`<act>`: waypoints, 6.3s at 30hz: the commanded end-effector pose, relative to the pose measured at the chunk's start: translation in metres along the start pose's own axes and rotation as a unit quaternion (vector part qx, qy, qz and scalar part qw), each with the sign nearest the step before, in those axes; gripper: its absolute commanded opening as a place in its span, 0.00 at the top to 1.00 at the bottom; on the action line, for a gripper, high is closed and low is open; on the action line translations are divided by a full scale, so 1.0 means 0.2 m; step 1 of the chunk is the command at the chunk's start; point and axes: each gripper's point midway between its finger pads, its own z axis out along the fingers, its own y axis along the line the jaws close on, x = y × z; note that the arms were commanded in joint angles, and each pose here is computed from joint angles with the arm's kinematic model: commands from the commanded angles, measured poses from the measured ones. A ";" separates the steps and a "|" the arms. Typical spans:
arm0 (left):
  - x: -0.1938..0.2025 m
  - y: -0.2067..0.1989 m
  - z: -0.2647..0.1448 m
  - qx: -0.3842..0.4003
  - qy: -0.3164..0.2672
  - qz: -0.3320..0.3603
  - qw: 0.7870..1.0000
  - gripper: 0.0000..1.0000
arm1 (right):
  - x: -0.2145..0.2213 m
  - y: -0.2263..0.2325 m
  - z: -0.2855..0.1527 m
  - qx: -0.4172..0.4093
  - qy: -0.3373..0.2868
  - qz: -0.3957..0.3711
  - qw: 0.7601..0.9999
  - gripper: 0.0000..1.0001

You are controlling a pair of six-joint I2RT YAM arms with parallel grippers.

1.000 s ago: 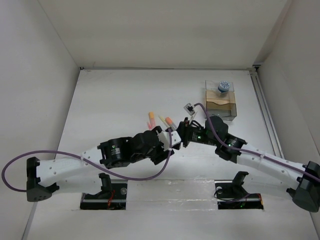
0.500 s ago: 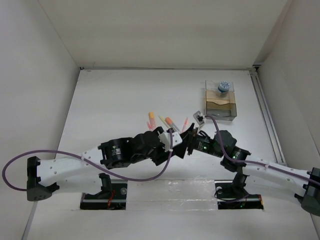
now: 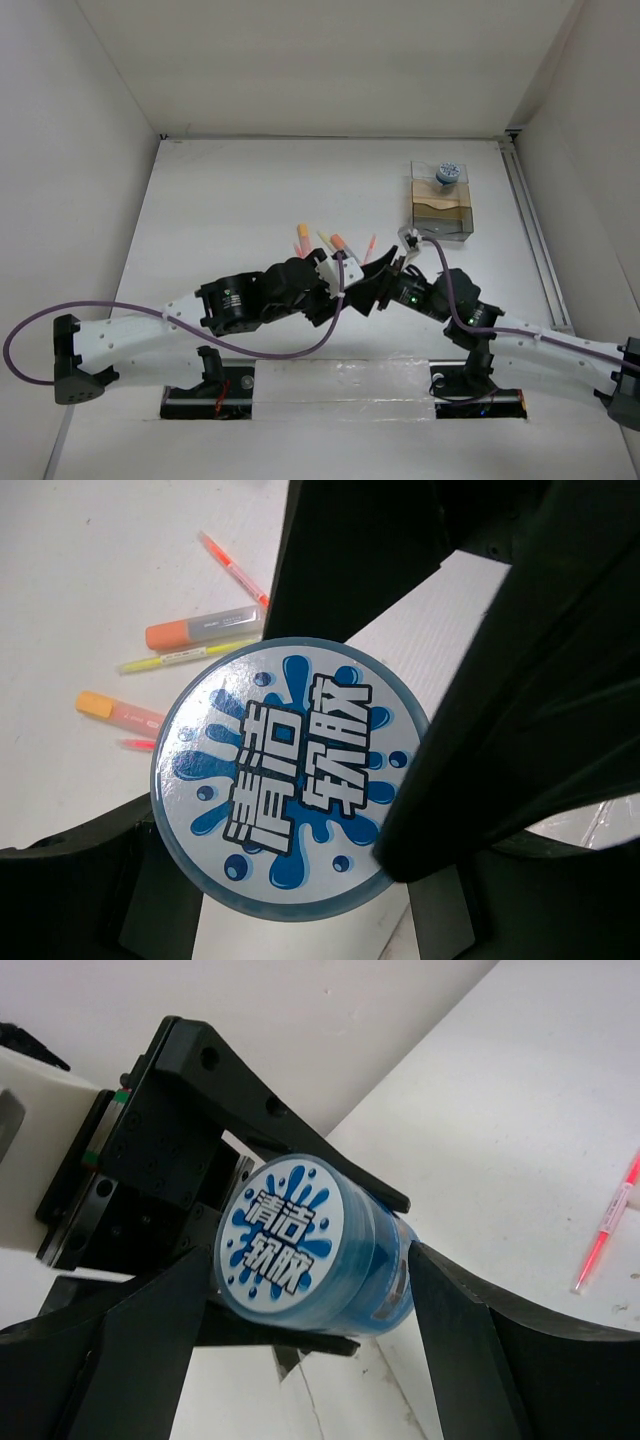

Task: Sort the stationery into containers
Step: Pass the stationery from the left arm to the right

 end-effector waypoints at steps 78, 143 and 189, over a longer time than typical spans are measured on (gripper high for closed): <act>-0.55 0.22 -0.29 -0.072 -0.208 -0.156 0.963 1.00 | 0.30 0.15 0.16 -0.204 0.138 -0.030 0.969 0.00; -0.23 -0.49 -0.33 0.331 -0.096 0.010 0.939 1.00 | -0.10 0.52 -0.20 -0.258 0.025 -0.199 0.945 0.15; -0.34 -0.39 -0.37 0.279 -0.142 0.001 0.950 1.00 | 0.09 0.60 -0.07 -0.247 0.026 -0.196 0.949 0.27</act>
